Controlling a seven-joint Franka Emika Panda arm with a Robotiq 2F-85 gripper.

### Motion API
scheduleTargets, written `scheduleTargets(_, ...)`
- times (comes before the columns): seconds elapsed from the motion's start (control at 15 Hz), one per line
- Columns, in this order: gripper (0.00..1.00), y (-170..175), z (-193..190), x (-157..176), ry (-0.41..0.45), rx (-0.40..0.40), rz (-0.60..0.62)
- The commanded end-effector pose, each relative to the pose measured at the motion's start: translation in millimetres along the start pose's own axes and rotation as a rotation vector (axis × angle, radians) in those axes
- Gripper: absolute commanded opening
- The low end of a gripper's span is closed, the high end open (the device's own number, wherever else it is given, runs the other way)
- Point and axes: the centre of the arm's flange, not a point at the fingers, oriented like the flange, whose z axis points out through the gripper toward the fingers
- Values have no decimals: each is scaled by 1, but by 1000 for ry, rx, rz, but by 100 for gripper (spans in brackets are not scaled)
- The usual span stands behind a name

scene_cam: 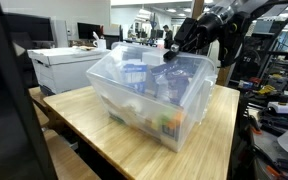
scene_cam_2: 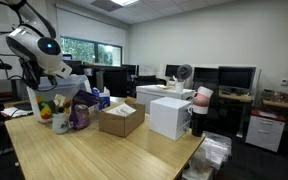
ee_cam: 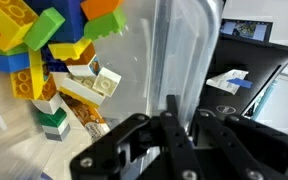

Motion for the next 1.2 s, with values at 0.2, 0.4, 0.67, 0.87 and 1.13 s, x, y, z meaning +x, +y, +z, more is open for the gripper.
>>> scheduleTargets(0.2,5,23,-17,-7,37,84,5)
scheduleTargets(0.4,5,29,-20,-7,37,96,15)
scheduleTargets(0.67,5,36,-23,-6,33,112,37)
scheduleTargets(0.87,5,41,-24,-6,22,146,51)
scheduleTargets(1.13,5,49,-25,-6,3,167,87)
